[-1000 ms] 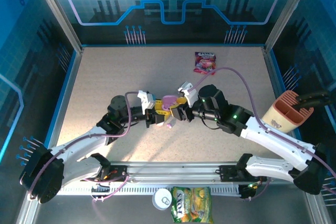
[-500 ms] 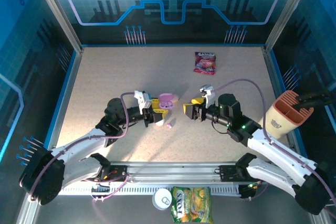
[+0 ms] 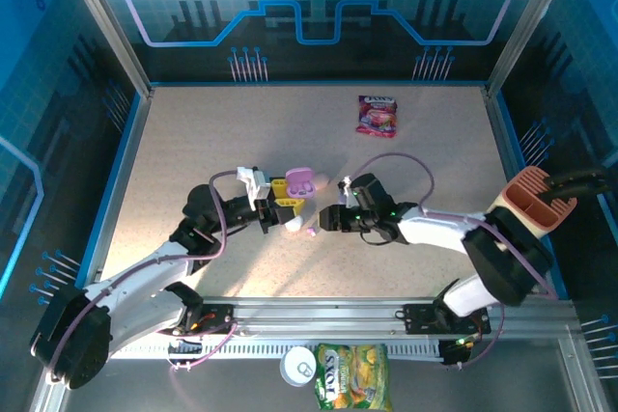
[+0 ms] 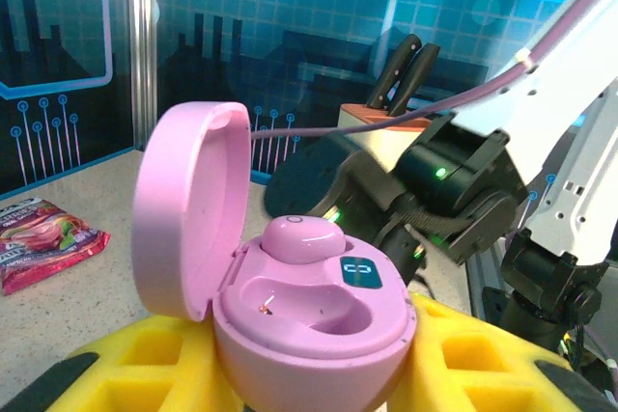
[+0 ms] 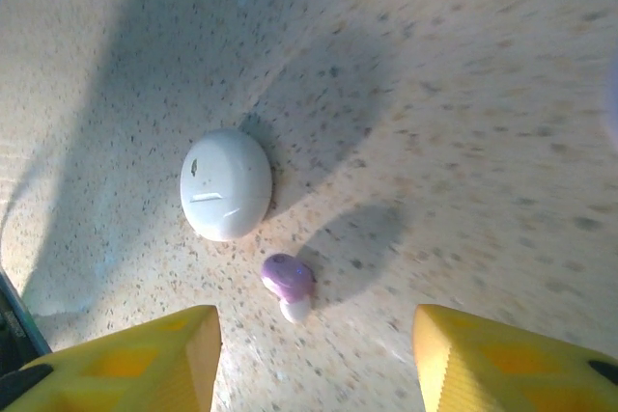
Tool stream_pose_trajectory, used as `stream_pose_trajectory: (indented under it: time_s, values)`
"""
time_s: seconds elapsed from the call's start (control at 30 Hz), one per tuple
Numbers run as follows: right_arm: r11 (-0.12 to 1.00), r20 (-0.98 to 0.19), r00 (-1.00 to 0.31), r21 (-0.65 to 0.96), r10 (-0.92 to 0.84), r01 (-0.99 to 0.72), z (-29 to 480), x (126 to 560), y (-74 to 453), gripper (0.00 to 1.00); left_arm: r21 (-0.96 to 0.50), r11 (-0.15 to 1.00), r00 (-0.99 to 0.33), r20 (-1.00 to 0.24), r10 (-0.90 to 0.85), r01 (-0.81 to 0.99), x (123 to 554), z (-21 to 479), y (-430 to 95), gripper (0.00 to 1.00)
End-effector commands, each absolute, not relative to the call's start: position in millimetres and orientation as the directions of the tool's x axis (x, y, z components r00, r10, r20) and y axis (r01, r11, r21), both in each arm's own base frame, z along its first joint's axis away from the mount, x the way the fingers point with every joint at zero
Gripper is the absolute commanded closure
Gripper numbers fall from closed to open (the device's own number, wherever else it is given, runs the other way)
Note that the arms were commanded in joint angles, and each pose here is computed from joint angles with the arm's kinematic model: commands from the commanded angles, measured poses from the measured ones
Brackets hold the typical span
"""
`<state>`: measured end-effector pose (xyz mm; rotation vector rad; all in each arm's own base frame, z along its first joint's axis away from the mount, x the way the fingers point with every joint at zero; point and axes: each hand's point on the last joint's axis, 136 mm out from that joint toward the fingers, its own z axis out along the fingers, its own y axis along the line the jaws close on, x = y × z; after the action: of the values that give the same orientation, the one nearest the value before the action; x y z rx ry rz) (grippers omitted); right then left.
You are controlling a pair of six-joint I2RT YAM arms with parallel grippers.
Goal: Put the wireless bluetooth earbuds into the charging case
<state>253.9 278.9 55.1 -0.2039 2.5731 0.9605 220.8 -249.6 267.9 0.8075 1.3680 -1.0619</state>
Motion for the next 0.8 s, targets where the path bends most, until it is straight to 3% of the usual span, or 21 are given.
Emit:
stream_pose_trajectory:
  time_s: [0.0, 0.3, 0.77]
  values:
    - [0.711, -0.377, -0.925, 0.638, -0.048, -0.296, 56, 258, 306, 0.46, -0.126, 0.354, -0.083, -0.987, -0.135, 0.927, 218, 273, -246, 0.69]
    - [0.702, -0.276, -0.947, 0.641, -0.165, -0.310, 24, 257, 328, 0.46, -0.122, 0.369, -0.083, -0.989, -0.122, 0.922, 215, 269, -242, 0.69]
    - [0.694, -0.249, -0.936, 0.629, -0.247, -0.350, 22, 240, 330, 0.50, -0.127, 0.364, -0.089, -0.989, -0.121, 0.923, 216, 268, -243, 0.69]
